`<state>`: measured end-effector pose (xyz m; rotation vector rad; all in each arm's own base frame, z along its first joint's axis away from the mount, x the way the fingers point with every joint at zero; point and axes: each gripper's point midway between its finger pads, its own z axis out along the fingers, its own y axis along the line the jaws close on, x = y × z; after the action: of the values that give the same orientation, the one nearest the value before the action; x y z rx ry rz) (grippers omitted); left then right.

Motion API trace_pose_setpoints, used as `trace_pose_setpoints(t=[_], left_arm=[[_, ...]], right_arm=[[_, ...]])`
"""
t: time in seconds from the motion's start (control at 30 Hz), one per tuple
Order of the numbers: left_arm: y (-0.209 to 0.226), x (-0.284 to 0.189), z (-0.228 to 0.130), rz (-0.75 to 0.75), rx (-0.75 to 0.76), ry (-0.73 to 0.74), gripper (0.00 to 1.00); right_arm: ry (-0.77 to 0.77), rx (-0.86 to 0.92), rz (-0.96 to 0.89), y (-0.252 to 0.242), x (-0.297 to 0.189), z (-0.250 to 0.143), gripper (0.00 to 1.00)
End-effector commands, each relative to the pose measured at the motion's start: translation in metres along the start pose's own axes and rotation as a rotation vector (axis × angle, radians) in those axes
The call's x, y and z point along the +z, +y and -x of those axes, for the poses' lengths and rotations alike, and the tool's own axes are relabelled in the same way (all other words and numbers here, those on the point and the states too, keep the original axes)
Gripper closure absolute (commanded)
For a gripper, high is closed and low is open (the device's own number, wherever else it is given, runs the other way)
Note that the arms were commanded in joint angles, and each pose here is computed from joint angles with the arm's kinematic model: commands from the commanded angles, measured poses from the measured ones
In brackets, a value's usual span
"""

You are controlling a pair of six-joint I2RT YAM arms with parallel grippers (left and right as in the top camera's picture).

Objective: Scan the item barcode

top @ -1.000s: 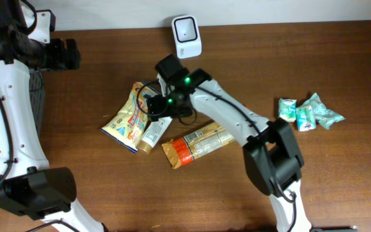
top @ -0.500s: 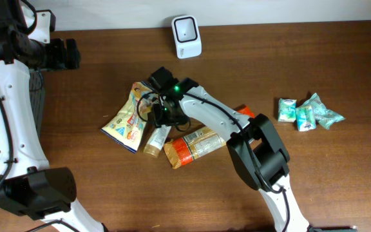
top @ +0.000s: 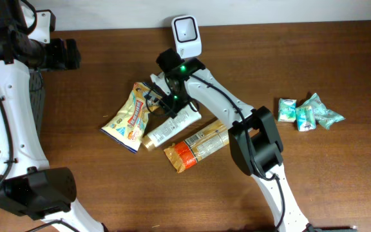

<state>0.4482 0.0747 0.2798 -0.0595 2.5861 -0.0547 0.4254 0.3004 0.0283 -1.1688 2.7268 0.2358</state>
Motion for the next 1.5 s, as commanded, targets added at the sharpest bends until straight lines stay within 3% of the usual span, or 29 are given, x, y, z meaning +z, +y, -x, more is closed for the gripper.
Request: trace_pose_setpoints(t=[0.0,0.13,0.2,0.3,0.4,0.53,0.73,0.8,0.9,0.97,1.0,1.03,1.23,1.3,1.4,1.47], left_arm=[[0.000,-0.004,0.003,0.002,-0.007,-0.013,0.01],[0.000,-0.004,0.003,0.002,-0.007,-0.013,0.01],[0.000,-0.004,0.003,0.002,-0.007,-0.013,0.01],[0.000,-0.004,0.003,0.002,-0.008,-0.013,0.01],[0.000,-0.004,0.003,0.002,-0.007,-0.013,0.01],[0.000,-0.004,0.003,0.002,-0.007,-0.013,0.01],[0.000,-0.004,0.003,0.002,-0.007,-0.013,0.01],[0.000,-0.004,0.003,0.002,-0.007,-0.013,0.01],[0.000,-0.004,0.003,0.002,-0.007,-0.013,0.01],[0.000,-0.004,0.003,0.002,-0.007,-0.013,0.01],[0.000,-0.004,0.003,0.002,-0.008,-0.013,0.01],[0.000,-0.004,0.003,0.002,-0.008,-0.013,0.01],[0.000,-0.004,0.003,0.002,-0.007,-0.013,0.01],[0.000,-0.004,0.003,0.002,-0.007,-0.013,0.01],[0.000,-0.004,0.003,0.002,-0.008,-0.013,0.01],[0.000,-0.004,0.003,0.002,-0.007,-0.013,0.01]], right_arm=[[0.068,0.034,0.011,-0.024,-0.008,-0.024,0.27],[0.266,0.044,0.131,-0.017,-0.021,-0.079,0.30],[0.308,0.028,0.150,-0.013,-0.032,-0.088,0.24],[0.226,-0.030,0.125,-0.016,-0.061,-0.063,0.17],[0.177,-0.122,0.117,-0.016,-0.083,-0.051,0.00],[0.046,-0.506,0.336,0.017,-0.069,-0.043,0.01],[0.041,-0.544,0.339,0.011,-0.015,-0.054,0.00],[0.072,-0.530,0.361,0.013,0.003,-0.069,0.06],[0.121,-0.511,0.394,0.017,0.016,-0.089,0.26],[0.127,-0.498,0.396,0.018,0.015,-0.090,0.53],[0.135,-0.475,0.397,0.018,0.015,-0.091,0.80],[0.147,-0.420,0.393,0.018,0.015,-0.091,0.96],[0.240,-0.036,0.406,0.027,-0.003,-0.092,0.96],[0.162,0.003,0.459,0.038,-0.040,-0.065,0.96],[-0.046,0.046,0.373,0.034,-0.128,-0.019,0.96],[-0.131,0.109,0.342,0.028,-0.176,-0.013,0.96]])
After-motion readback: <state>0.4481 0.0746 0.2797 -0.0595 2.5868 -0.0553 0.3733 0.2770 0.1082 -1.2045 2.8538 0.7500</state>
